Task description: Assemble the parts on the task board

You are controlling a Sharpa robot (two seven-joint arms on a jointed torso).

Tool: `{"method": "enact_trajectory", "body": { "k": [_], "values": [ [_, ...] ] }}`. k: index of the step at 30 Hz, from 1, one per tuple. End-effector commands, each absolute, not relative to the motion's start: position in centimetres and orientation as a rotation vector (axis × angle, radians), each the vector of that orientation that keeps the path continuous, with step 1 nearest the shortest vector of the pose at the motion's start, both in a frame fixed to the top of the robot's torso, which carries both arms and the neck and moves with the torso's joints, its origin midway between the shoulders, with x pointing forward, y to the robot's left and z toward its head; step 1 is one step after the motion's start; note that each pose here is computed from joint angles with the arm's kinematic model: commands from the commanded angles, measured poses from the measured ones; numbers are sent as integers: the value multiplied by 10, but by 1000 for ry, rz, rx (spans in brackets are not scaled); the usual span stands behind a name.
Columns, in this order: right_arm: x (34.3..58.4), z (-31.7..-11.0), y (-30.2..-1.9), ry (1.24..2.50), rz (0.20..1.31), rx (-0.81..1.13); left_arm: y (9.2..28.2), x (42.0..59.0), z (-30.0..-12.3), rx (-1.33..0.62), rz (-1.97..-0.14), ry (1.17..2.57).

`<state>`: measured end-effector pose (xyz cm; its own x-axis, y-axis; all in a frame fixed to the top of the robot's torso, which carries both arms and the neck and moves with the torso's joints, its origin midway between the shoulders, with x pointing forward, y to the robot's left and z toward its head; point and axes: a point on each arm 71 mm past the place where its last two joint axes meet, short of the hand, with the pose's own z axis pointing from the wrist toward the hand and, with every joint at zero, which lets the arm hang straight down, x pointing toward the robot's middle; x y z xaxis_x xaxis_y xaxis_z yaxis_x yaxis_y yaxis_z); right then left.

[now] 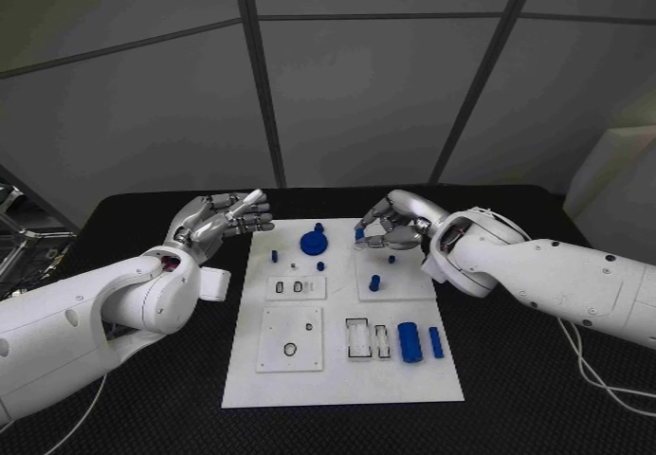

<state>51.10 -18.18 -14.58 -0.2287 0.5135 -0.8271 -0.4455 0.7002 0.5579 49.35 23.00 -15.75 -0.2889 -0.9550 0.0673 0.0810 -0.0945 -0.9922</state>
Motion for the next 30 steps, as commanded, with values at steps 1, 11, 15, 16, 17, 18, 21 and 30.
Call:
{"method": "enact_trajectory", "body": {
  "k": [1,11,15,16,17,18,21,30],
  "values": [
    [508,-146,-167,1553,832,20,228,494,-156,-1036,-1542,1311],
    [491,-162,-112,1592,822,-108,222,496,-158,-1037,-1548,1317],
    [487,-172,-101,1619,801,-140,221,497,-158,-1038,-1550,1319],
    [487,-174,-99,1625,795,-147,221,497,-158,-1038,-1550,1319],
    [486,-176,-96,1630,790,-154,221,497,-158,-1038,-1550,1319],
    [485,-178,-94,1635,786,-161,221,497,-158,-1038,-1550,1320],
    [484,-183,-87,1641,777,-176,220,497,-159,-1038,-1551,1321],
    [482,-187,-78,1647,761,-200,219,498,-159,-1039,-1552,1323]
  ]
}}
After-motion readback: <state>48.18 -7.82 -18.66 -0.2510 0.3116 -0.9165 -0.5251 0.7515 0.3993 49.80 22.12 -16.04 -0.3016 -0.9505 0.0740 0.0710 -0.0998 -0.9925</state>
